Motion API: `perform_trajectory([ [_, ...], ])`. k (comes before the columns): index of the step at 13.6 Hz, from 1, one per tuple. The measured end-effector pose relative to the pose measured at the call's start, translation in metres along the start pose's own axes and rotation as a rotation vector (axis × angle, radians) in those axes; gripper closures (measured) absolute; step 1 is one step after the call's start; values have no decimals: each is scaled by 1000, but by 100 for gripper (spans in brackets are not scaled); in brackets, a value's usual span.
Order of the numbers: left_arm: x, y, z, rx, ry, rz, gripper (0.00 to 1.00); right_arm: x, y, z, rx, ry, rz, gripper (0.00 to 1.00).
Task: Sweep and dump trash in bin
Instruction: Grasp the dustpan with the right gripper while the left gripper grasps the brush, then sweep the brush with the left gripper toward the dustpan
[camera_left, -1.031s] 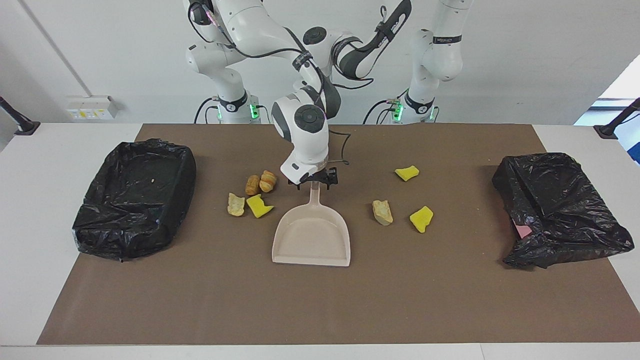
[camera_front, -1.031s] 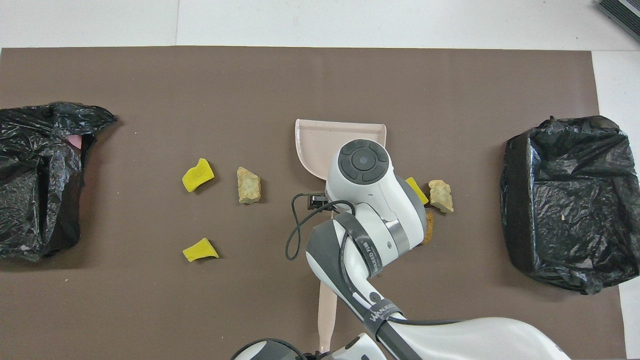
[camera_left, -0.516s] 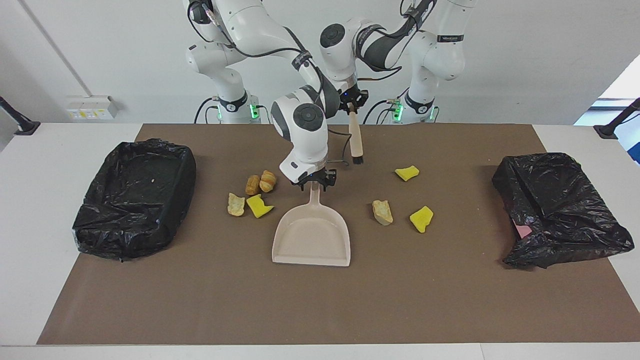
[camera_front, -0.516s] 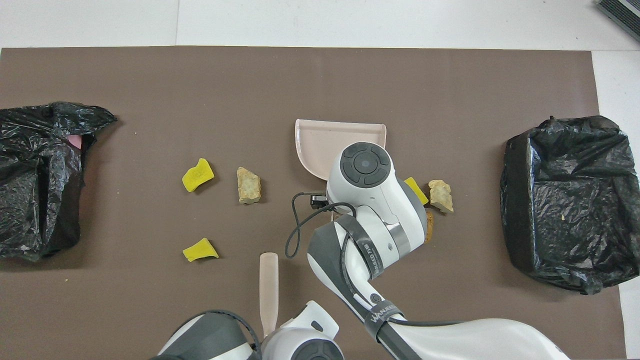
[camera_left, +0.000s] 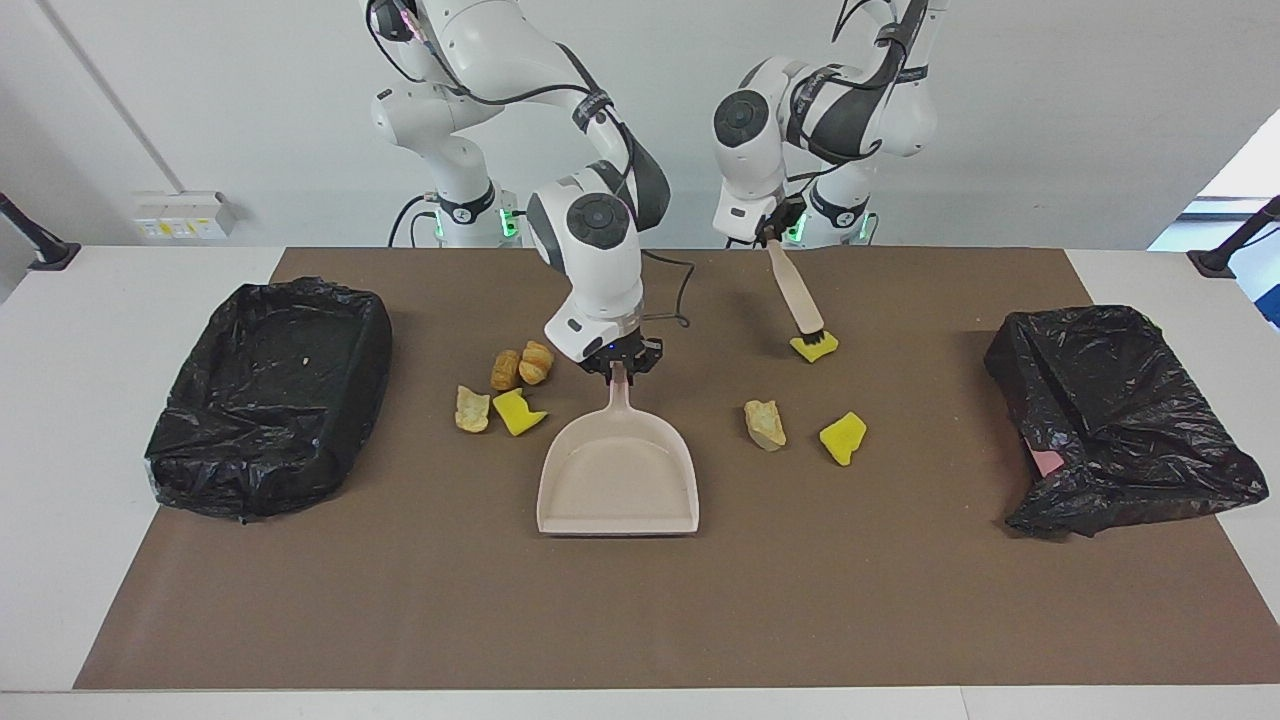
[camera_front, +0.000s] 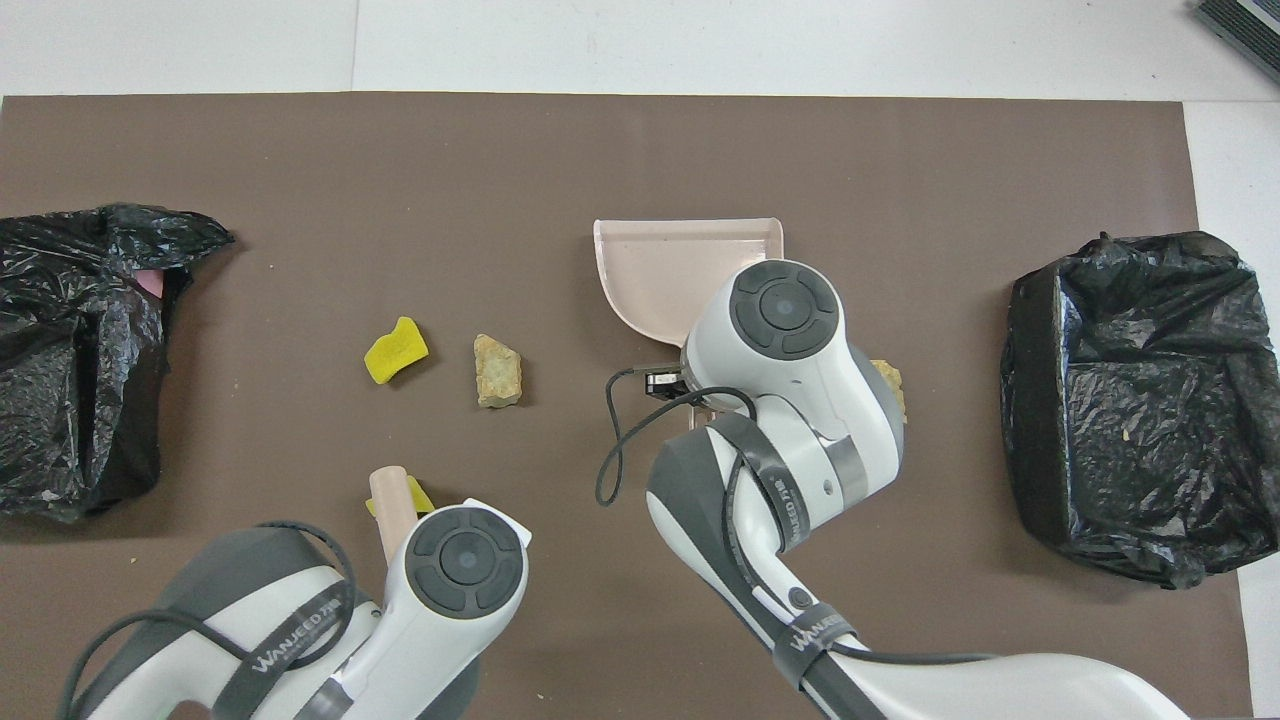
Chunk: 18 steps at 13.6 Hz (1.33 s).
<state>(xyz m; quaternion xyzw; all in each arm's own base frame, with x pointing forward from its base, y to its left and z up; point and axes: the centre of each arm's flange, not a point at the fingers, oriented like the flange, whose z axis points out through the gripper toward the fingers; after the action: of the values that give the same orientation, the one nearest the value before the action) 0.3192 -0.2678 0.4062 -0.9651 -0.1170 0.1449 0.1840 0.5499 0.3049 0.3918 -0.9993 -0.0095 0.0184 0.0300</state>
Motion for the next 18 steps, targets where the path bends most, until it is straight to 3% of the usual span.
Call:
perform_trajectory([
  [4, 23, -19, 15, 8, -45, -210, 74, -8, 45, -68, 2, -8, -213, 69],
  [6, 29, -23, 21, -7, -66, -308, 74, -13, 61, -80, -35, -30, -348, 69],
  [9, 43, -21, 29, -128, -119, -495, 74, -16, 74, -70, -85, -58, -692, 69],
  [12, 53, -14, 32, -243, -159, -633, 74, -3, 104, -61, -117, -39, -1063, 69],
  [15, 73, -7, 36, -327, -178, -743, 74, 4, 106, -46, -150, -22, -1242, 69],
  [18, 90, 2, 32, -392, -178, -790, 74, -2, 75, -17, -163, -59, -1318, 69],
])
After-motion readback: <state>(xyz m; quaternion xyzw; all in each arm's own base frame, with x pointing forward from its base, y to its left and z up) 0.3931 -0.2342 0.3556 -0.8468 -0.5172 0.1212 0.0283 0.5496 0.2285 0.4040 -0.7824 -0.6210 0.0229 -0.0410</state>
